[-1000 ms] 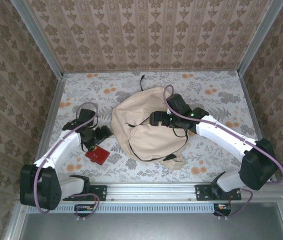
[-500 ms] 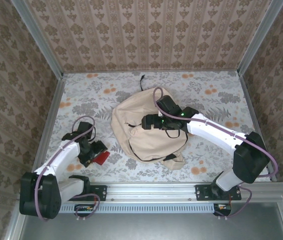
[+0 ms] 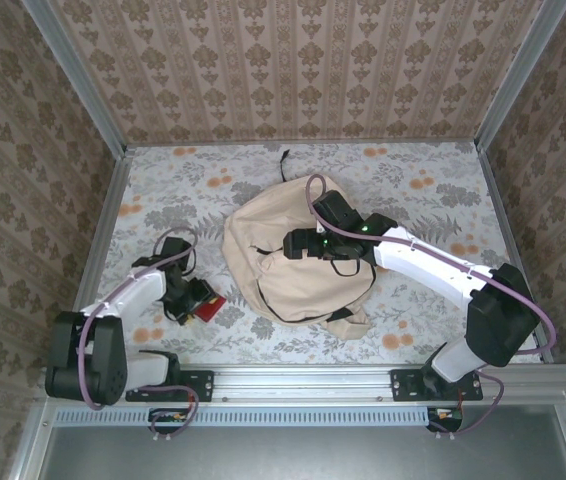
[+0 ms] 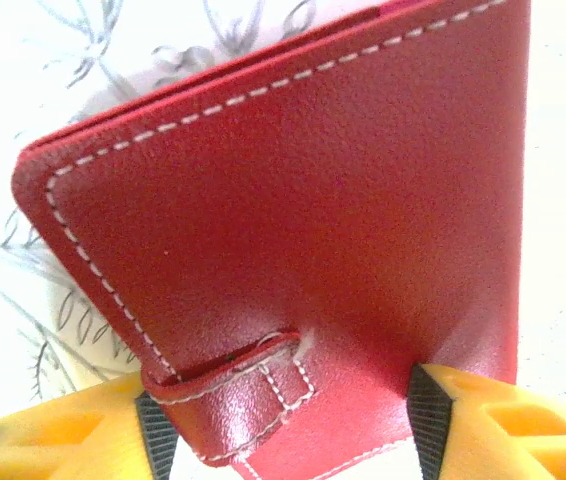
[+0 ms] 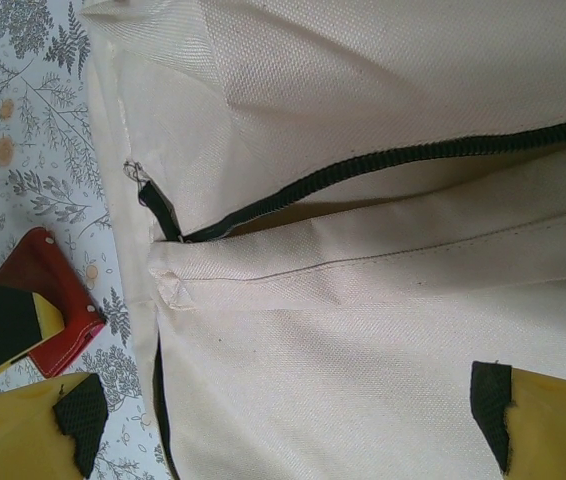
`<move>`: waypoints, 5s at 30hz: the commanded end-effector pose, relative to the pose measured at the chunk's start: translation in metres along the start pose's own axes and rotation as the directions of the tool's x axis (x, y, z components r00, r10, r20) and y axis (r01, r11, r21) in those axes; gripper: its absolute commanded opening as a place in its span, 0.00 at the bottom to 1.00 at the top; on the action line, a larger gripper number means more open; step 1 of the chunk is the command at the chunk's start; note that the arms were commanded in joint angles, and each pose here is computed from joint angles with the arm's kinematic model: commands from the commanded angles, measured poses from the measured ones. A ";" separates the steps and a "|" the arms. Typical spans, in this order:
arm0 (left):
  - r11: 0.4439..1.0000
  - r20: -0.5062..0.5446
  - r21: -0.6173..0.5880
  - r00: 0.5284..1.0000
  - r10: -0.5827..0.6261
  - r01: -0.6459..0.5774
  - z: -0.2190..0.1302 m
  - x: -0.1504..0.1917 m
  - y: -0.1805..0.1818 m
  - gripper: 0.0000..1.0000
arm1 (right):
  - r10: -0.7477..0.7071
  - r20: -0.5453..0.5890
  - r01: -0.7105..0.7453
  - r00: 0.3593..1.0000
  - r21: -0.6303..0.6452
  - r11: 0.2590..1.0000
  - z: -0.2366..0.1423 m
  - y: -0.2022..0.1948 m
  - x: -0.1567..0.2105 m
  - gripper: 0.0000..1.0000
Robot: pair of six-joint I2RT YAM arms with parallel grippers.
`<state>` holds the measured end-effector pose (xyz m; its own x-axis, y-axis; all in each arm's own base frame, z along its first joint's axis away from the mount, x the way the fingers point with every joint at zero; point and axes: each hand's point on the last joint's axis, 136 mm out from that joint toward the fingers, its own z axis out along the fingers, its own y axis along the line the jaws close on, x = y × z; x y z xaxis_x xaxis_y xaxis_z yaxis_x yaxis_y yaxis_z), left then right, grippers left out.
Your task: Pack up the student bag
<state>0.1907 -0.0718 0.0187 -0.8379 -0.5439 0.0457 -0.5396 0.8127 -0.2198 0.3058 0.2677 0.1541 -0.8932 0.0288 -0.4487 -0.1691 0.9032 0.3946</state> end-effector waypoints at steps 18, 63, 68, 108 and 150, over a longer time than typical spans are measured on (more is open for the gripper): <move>0.995 0.087 0.064 0.993 0.075 -0.081 -0.023 -0.025 -0.031 0.12 | 0.014 0.000 -0.014 1.000 0.013 1.000 -0.003 0.002 -0.002 0.97; 0.430 0.282 0.639 0.715 0.640 -0.637 -0.174 0.076 -0.270 0.02 | 0.075 0.000 -0.058 0.997 -0.633 0.772 -0.065 0.031 -0.049 0.61; 0.402 0.271 0.656 0.697 0.664 -0.639 -0.174 0.084 -0.272 0.02 | 0.053 -0.027 -0.058 0.998 -0.665 0.745 -0.062 0.033 -0.053 0.45; 0.855 0.189 0.369 0.930 0.315 -0.364 -0.083 -0.024 -0.177 0.75 | 0.451 0.043 -0.419 0.892 -0.301 0.857 0.017 -0.040 -0.026 0.03; 0.869 0.129 0.372 0.946 0.299 -0.326 -0.059 -0.015 -0.182 0.73 | 0.702 0.017 -0.684 0.712 -0.212 0.698 0.049 -0.049 0.002 0.26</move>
<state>0.2967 -0.2014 0.1183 -0.9492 -0.2738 -0.1554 -0.1404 0.8099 -0.5695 0.3432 0.2421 0.1126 -0.7167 0.6902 -0.1000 0.3697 0.4976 0.7846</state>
